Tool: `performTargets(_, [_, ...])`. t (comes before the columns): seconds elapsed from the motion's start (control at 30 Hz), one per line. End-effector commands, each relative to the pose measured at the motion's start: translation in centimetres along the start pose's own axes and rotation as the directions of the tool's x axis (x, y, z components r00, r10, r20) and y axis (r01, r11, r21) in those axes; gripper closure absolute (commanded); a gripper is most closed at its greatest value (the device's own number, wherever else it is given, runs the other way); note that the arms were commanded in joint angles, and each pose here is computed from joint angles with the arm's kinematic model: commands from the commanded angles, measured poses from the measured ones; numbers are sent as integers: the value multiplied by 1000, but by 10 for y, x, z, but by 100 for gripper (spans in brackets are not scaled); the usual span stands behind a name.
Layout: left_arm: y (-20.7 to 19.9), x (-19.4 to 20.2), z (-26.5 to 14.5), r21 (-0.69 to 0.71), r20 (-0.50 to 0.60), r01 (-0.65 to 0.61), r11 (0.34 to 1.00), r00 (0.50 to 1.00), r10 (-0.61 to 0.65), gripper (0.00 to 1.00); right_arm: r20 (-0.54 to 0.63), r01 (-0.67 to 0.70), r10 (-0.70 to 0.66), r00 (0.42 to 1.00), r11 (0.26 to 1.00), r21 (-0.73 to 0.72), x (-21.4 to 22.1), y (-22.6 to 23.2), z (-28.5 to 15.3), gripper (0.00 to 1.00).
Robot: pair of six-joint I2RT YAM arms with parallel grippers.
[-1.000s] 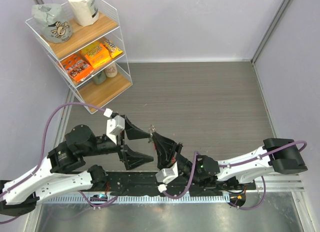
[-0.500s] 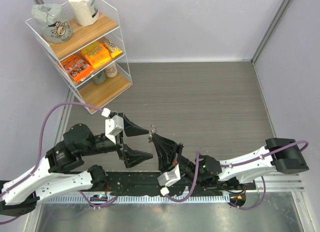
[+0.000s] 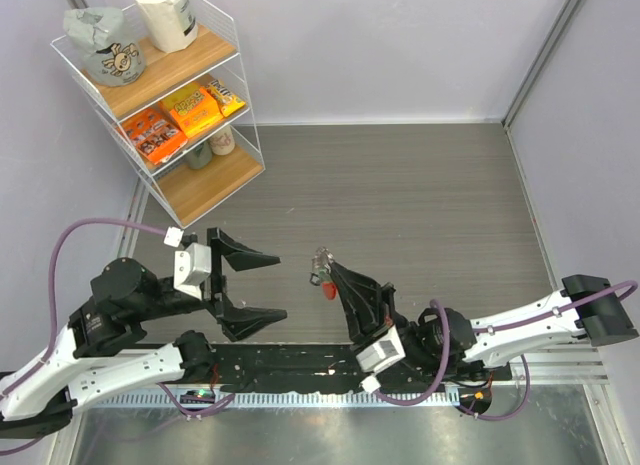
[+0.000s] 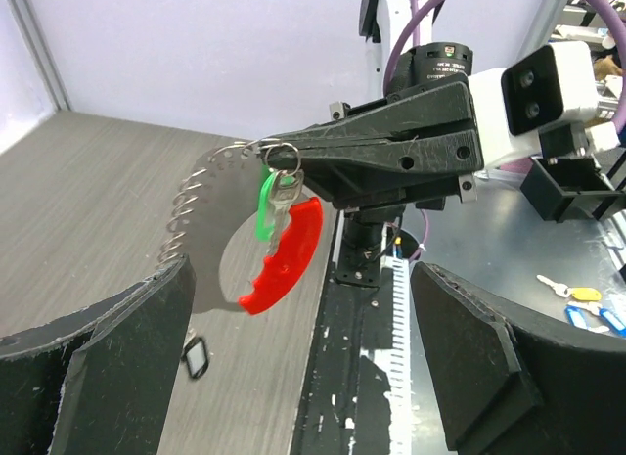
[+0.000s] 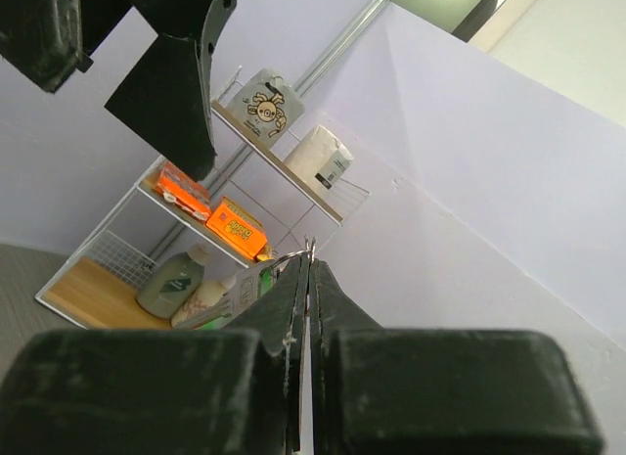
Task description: Put the keys on the keyring
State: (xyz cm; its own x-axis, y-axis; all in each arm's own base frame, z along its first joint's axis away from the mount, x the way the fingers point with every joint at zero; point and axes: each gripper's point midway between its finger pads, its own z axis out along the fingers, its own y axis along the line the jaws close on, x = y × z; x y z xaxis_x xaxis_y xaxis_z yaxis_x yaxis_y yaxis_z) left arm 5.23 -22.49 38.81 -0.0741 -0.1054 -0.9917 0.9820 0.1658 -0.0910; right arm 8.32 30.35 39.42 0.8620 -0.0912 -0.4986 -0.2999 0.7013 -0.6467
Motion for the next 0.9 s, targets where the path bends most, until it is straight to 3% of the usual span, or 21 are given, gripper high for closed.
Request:
performTargets(0.0, [-4,-22,-6,19,72,-106,994,992,104,1,158,-282,247,956,921,267,-18,-79,-20,95])
performTargets(0.23, [-24,-35,3,155,127,-241,958,967,223,1,256,-459,407,877,866,198,-27,-94,-35,94])
performTargets(0.47, [-40,-39,11,259,160,-305,916,949,271,1,262,-595,580,771,803,-26,-48,-84,-37,95])
performTargets(0.87, [-67,-77,13,379,270,-337,862,931,246,7,254,-608,665,702,746,-272,-80,-53,-39,94])
